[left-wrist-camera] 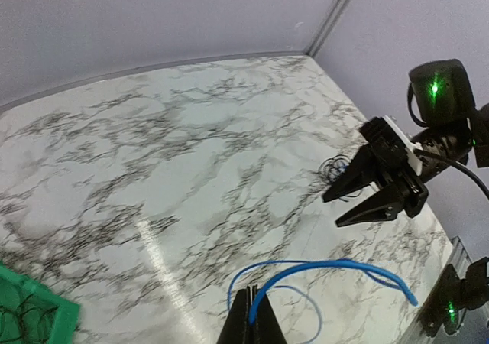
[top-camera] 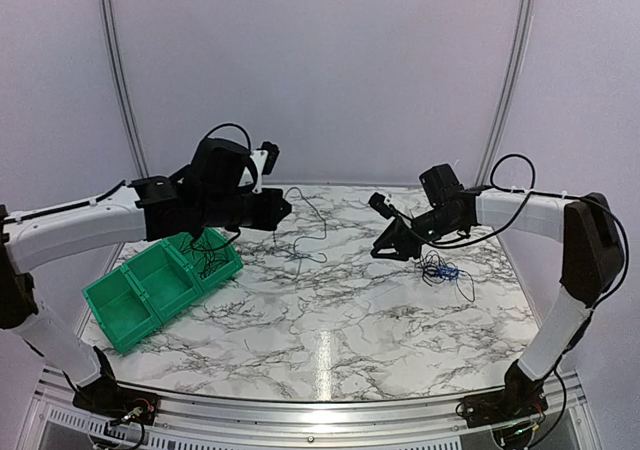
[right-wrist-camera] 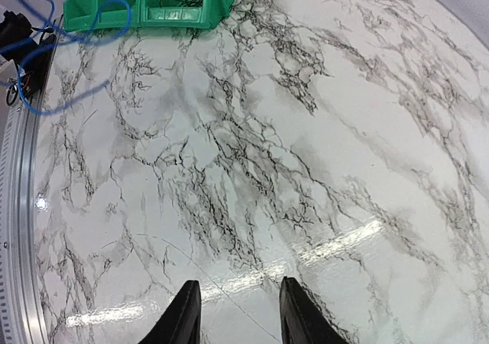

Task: Untangle the cables

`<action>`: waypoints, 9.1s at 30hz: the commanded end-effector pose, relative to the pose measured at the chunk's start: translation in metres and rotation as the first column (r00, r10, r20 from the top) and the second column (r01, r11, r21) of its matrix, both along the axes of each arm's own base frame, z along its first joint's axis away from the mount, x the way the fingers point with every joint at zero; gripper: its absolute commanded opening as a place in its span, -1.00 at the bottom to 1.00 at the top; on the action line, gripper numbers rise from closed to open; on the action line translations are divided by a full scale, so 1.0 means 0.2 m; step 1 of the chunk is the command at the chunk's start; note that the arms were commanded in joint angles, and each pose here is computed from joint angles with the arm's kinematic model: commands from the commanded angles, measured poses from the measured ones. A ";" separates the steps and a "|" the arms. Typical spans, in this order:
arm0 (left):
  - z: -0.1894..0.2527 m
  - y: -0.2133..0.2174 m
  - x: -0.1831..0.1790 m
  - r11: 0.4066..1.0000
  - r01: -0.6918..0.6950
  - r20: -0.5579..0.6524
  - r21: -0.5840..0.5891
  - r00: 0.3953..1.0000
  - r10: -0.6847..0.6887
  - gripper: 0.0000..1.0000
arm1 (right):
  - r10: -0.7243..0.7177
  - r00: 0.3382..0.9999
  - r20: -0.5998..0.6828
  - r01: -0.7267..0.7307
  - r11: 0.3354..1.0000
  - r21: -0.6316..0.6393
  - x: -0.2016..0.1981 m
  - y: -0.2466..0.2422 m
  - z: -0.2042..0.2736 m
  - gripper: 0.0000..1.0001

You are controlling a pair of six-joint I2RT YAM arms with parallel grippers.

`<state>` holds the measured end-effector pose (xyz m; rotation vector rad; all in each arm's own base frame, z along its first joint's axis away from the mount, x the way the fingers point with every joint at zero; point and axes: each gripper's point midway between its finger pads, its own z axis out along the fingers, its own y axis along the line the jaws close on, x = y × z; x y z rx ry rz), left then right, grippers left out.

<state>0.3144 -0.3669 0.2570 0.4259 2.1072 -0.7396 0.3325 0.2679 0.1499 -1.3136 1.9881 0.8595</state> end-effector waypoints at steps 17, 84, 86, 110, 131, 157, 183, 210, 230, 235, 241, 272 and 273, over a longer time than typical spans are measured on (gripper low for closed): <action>-0.12 1.42 -0.08 0.611 -0.540 -0.020 0.579 0.740 0.673 -1.00 | 0.059 0.993 0.106 -0.050 0.995 -0.085 -0.04 -0.04 -0.15 -0.27; -0.85 1.75 0.01 0.478 -0.654 -0.150 0.586 0.493 0.857 -1.00 | 0.079 0.993 0.092 -0.065 0.987 -0.144 -0.06 -0.06 -0.22 -0.27; -0.87 1.76 -0.02 0.474 -0.646 -0.150 0.599 0.491 0.858 -1.00 | 0.082 0.993 0.083 -0.069 0.987 -0.146 -0.06 -0.06 -0.24 -0.27; -0.11 1.87 -0.17 0.484 -0.777 0.047 0.403 0.546 0.837 -1.00 | 0.105 0.993 0.058 -0.093 0.980 -0.178 -0.08 -0.04 -0.30 -0.27; -0.37 1.82 0.03 0.464 -0.703 0.017 0.539 0.560 0.828 -1.00 | 0.116 0.991 0.062 -0.100 0.972 -0.214 -0.09 -0.04 -0.33 -0.27; -0.96 1.71 0.02 0.520 -0.617 -0.178 0.591 0.529 0.830 -1.00 | 0.151 0.988 0.034 -0.138 0.956 -0.257 -0.12 -0.03 -0.41 -0.27; -0.51 1.59 -0.03 0.686 -0.565 -0.207 0.459 0.683 0.701 0.08 | 0.072 0.993 0.098 -0.050 0.977 -0.206 -0.01 -0.06 -0.19 -0.26; -0.06 0.49 0.11 0.995 -0.096 0.222 -0.004 0.970 0.094 0.98 | -0.487 0.860 0.156 0.496 0.723 -0.480 0.18 -1.06 -0.23 -0.23; -0.11 0.64 0.30 0.922 -0.378 0.259 0.084 0.902 0.346 0.86 | -0.399 0.917 0.016 0.330 0.735 -0.592 -0.23 -1.09 -0.52 -0.06; -0.10 0.46 0.24 0.982 -0.189 0.214 0.022 0.960 0.180 0.58 | -0.427 0.903 0.040 0.365 0.716 -0.596 -0.18 -1.11 -0.54 -0.20; -0.09 0.26 0.16 1.000 0.002 0.194 -0.021 0.981 0.002 0.33 | -0.385 0.923 0.007 0.333 0.789 -0.516 -0.20 -1.01 -0.40 -1.00; 0.06 -1.02 -0.14 0.932 0.327 0.518 -0.157 0.830 -0.204 0.37 | 0.006 0.915 0.404 -0.120 0.959 0.257 -0.36 -0.27 1.41 -1.00; 0.01 -1.03 -0.10 0.944 0.281 0.495 -0.173 0.853 -0.163 0.34 | 0.009 0.910 0.415 -0.136 0.951 0.276 -0.38 -0.26 1.47 -1.00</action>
